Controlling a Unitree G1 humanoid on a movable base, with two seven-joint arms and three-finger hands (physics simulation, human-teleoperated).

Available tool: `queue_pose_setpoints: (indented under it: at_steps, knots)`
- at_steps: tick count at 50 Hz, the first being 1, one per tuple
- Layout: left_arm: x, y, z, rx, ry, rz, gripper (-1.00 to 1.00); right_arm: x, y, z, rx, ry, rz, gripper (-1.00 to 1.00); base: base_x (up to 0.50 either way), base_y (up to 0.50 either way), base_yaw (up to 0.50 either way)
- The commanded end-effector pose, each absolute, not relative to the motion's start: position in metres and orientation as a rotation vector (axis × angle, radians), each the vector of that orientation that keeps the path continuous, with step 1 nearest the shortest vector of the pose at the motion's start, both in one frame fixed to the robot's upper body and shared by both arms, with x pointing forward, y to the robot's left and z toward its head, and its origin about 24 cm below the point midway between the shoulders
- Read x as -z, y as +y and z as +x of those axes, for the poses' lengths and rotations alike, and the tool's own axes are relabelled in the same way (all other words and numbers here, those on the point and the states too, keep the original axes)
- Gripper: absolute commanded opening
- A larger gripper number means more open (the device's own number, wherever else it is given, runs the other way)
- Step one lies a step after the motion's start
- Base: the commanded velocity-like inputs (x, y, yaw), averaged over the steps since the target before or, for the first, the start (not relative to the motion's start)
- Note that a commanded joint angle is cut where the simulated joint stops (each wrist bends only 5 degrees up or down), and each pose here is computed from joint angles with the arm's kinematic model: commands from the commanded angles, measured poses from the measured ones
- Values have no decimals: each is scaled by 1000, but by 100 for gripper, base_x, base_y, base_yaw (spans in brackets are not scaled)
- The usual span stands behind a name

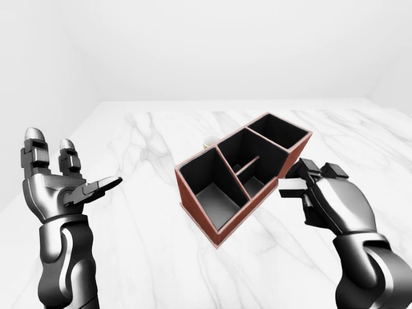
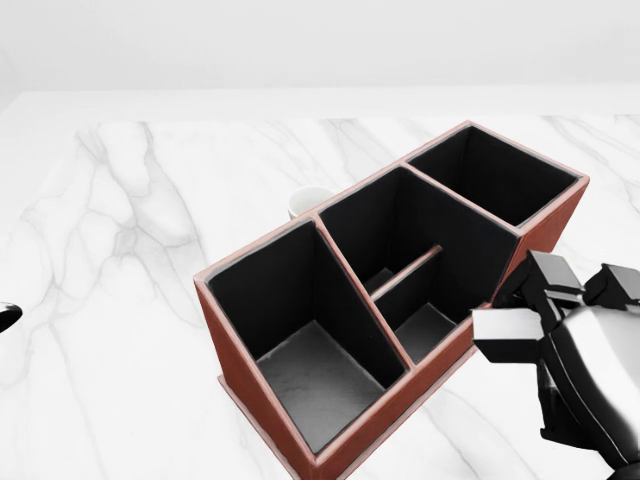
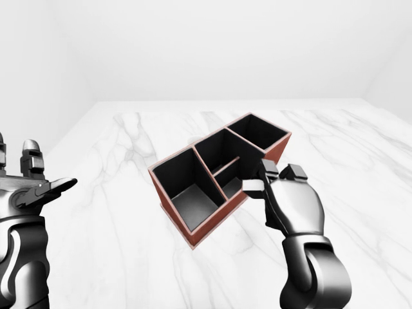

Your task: Pick up the book and place it in the left compartment of the caddy.

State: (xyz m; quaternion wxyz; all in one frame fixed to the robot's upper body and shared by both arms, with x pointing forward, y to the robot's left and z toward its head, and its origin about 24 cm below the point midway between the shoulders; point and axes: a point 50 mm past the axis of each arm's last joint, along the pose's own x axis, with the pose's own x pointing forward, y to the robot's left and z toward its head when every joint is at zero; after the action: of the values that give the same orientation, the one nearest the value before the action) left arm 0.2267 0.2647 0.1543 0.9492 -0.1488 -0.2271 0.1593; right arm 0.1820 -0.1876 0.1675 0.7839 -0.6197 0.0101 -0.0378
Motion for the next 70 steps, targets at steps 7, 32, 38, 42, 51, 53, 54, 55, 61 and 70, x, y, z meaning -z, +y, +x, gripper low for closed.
queue_pose_setpoints:
  at_steps: [7,32,38,42,51,53,54,55,61,70]
  knots:
    - [-154,265,228,-323,-459,-303,100,-212,-163,166,167,-241,-1492,-100,0,0,0]
    - [-156,265,225,-323,-469,-301,100,-226,-125,174,9,-516,-1696,-100,0,0,0]
    - [-157,265,225,-326,-473,-303,100,-228,-124,177,8,-530,-1685,-100,0,0,0]
    - [-156,265,225,-326,-472,-302,100,-229,-127,180,34,-506,-1629,-100,0,0,0]
    - [-157,265,225,-326,-473,-303,100,-229,-129,188,70,-463,-1547,-100,0,0,0]
    - [-153,265,228,-323,-454,-302,100,-229,-129,187,67,-467,-1540,-100,0,0,0]
    - [-156,265,226,-325,-469,-302,100,-230,-129,188,71,-470,-1539,-100,0,0,0]
    - [-157,265,224,-325,-476,-304,100,-230,-130,187,71,-470,-1535,-100,0,0,0]
    - [-157,266,225,-327,-473,-304,100,-233,-128,183,44,-514,-1454,-100,0,0,0]
    - [-155,266,227,-324,-463,-302,100,-234,-123,184,27,-531,-1429,-100,0,0,0]
